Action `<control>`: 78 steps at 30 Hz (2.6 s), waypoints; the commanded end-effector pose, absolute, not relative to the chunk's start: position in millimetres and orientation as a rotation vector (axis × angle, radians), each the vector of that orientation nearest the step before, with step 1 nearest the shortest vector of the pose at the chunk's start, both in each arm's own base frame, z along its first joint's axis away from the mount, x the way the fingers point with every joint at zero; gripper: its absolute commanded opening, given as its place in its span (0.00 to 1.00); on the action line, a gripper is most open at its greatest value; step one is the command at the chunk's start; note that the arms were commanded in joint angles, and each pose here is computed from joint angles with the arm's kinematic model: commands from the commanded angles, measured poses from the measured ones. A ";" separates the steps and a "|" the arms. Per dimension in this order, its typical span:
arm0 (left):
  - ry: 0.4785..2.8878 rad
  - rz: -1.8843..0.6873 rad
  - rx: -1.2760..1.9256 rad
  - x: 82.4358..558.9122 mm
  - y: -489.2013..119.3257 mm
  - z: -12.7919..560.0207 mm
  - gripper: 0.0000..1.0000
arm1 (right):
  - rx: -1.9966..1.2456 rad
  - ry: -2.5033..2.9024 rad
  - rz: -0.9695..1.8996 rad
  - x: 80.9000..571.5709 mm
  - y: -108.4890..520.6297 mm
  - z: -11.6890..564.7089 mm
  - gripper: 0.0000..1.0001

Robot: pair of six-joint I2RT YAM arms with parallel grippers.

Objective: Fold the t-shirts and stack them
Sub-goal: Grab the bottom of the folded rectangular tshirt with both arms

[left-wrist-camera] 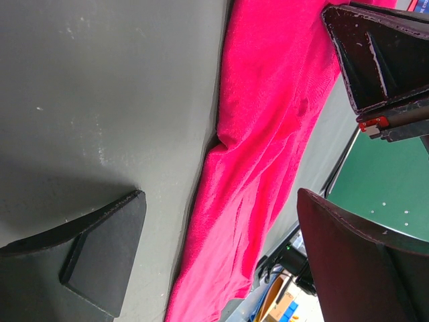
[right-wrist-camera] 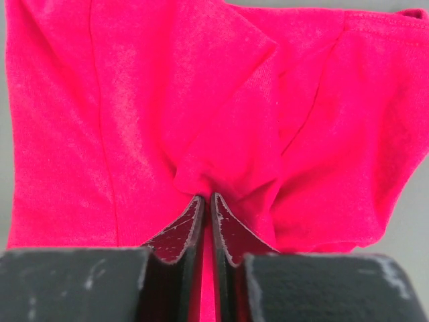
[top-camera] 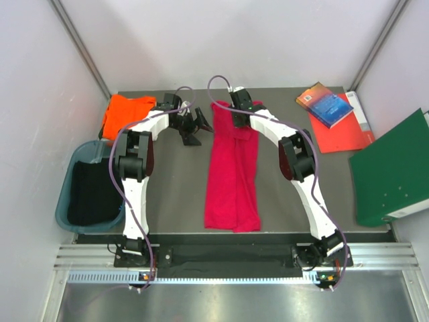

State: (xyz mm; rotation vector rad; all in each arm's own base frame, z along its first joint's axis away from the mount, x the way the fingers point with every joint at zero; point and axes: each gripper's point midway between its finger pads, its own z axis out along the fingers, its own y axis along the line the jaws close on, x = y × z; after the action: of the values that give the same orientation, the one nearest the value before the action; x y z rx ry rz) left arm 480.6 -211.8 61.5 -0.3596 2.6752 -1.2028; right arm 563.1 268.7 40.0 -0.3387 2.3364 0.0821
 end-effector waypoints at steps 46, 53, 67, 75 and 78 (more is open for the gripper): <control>2.722 -1.152 -0.331 474.5 -205.2 53.5 0.99 | -0.132 2.224 0.100 598.5 242.9 79.6 0.02; 2.727 -1.138 -0.312 472.4 -203.6 53.6 0.99 | -0.014 2.082 0.000 617.5 200.7 141.3 0.00; 2.725 -1.134 -0.203 447.2 -201.1 70.6 0.99 | 0.047 2.029 -0.140 585.5 138.1 208.3 1.00; 2.787 -1.140 -0.208 377.2 -190.9 80.4 0.99 | -0.038 2.394 0.284 452.4 162.6 154.3 1.00; 2.826 -1.168 -0.257 338.0 -187.7 73.5 0.99 | -0.060 2.562 0.539 384.9 182.9 122.5 0.99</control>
State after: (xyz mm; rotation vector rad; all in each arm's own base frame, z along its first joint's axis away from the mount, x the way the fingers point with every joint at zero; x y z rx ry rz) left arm 372.3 -188.7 54.6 -0.2834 2.8481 -1.1280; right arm 474.2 155.0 176.3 -0.0516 2.2797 0.1974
